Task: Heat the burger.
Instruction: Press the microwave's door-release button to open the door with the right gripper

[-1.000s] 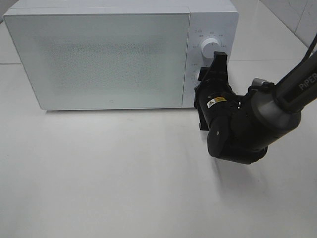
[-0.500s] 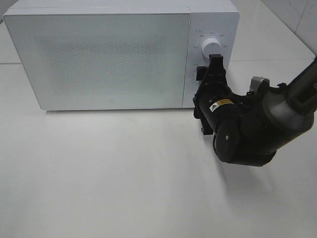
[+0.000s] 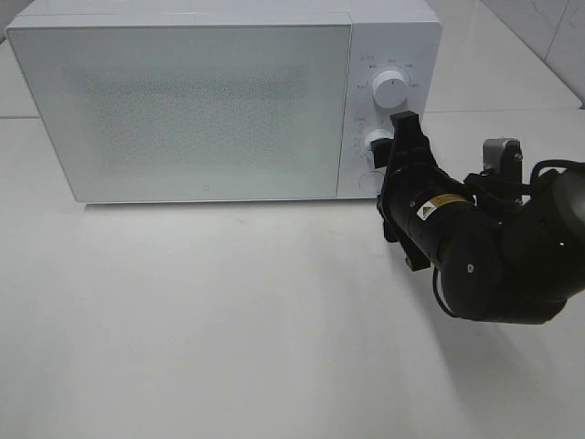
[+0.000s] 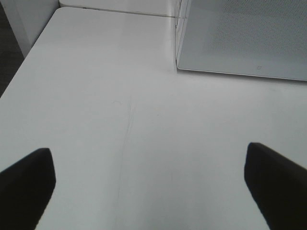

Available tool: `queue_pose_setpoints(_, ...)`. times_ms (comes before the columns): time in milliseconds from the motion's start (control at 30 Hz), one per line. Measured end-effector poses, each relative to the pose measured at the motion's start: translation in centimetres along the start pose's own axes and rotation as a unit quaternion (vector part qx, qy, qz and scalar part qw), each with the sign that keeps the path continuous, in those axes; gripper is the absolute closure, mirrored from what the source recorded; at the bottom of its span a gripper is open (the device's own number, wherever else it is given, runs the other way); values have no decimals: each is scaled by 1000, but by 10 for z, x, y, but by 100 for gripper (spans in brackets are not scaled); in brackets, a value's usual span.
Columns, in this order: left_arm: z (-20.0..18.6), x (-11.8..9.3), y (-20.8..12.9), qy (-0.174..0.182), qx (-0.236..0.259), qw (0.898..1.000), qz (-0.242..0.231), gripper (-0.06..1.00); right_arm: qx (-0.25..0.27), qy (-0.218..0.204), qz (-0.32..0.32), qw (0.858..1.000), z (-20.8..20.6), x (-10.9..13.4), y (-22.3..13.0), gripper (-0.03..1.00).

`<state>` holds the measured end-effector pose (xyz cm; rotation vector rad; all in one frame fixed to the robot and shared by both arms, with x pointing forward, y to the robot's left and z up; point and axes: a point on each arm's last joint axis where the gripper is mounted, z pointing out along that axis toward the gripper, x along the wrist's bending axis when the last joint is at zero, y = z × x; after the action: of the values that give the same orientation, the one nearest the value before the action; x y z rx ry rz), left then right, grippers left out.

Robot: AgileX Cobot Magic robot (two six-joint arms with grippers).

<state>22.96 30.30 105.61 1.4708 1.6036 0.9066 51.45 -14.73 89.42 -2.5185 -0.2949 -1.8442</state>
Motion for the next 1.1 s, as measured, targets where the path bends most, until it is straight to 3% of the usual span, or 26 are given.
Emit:
queue_pose_setpoints(233, 0, 0, 0, 0, 0, 1000, 0, -5, 42, -27, -111, 993, -14, 11, -1, 30)
queue_pose_setpoints(267, 0, 0, 0, 0, 0, 1000, 0, -5, 58, -36, -153, 986, -18, 14, -2, 30)
queue_pose_setpoints(400, 0, 0, 0, 0, 0, 1000, 0, -5, 77, -41, -213, 973, -22, 19, -3, 30)
queue_pose_setpoints(467, 0, 0, 0, 0, 0, 1000, 0, -5, 100, -39, -278, 955, -27, 24, -4, 30)
queue_pose_setpoints(533, 0, 0, 0, 0, 0, 1000, 0, -5, 108, -37, -300, 947, -29, 25, -5, 30)
queue_pose_setpoints(567, 0, 0, 0, 0, 0, 1000, 0, -5, 123, -32, -343, 931, -32, 29, -6, 30)
queue_pose_setpoints(600, 0, 0, 0, 0, 0, 1000, 0, -5, 123, -32, -343, 931, -32, 29, -6, 30)
queue_pose_setpoints(633, 0, 0, 0, 0, 0, 1000, 0, -5, 136, -26, -379, 915, -35, 31, -7, 30)
queue_pose_setpoints(667, 0, 0, 0, 0, 0, 1000, 0, -5, 136, -26, -379, 915, -35, 31, -7, 30)
queue_pose_setpoints(700, 0, 0, 0, 0, 0, 1000, 0, -5, 143, -23, -399, 905, -37, 33, -7, 30)
queue_pose_setpoints(733, 0, 0, 0, 0, 0, 1000, 0, -5, 158, -17, -433, 887, -41, 36, -8, 30)
queue_pose_setpoints(767, 0, 0, 0, 0, 0, 1000, 0, -5, 158, -17, -433, 887, -41, 36, -8, 30)
queue_pose_setpoints(833, 0, 0, 0, 0, 0, 1000, 0, -5, 186, -2, -486, 854, -46, 46, -11, 30)
queue_pose_setpoints(867, 0, 0, 0, 0, 0, 1000, 0, -5, 186, -2, -486, 854, -46, 46, -11, 30)
queue_pose_setpoints(900, 0, 0, 0, 0, 0, 1000, 0, -5, 212, 2, -519, 828, -48, 51, -15, 30)
queue_pose_setpoints(933, 0, 0, 0, 0, 0, 1000, 0, -5, 223, 5, -534, 815, -49, 53, -17, 30)
queue_pose_setpoints(967, 0, 0, 0, 0, 0, 1000, 0, -5, 223, 5, -534, 815, -49, 53, -17, 30)
queue_pose_setpoints(1000, 0, 0, 0, 0, 0, 1000, 0, -5, 251, 5, -566, 785, -52, 58, -20, 30)
queue_pose_setpoints(1033, 0, 0, 0, 0, 0, 1000, 0, -5, 260, 7, -577, 774, -54, 62, -21, 30)
queue_pose_setpoints(1067, 0, 0, 0, 0, 0, 1000, 0, -5, 260, 7, -577, 774, -54, 62, -21, 30)
queue_pose_setpoints(1100, 0, 0, 0, 0, 0, 1000, 0, -5, 284, -6, -602, 747, -57, 64, -21, 30)
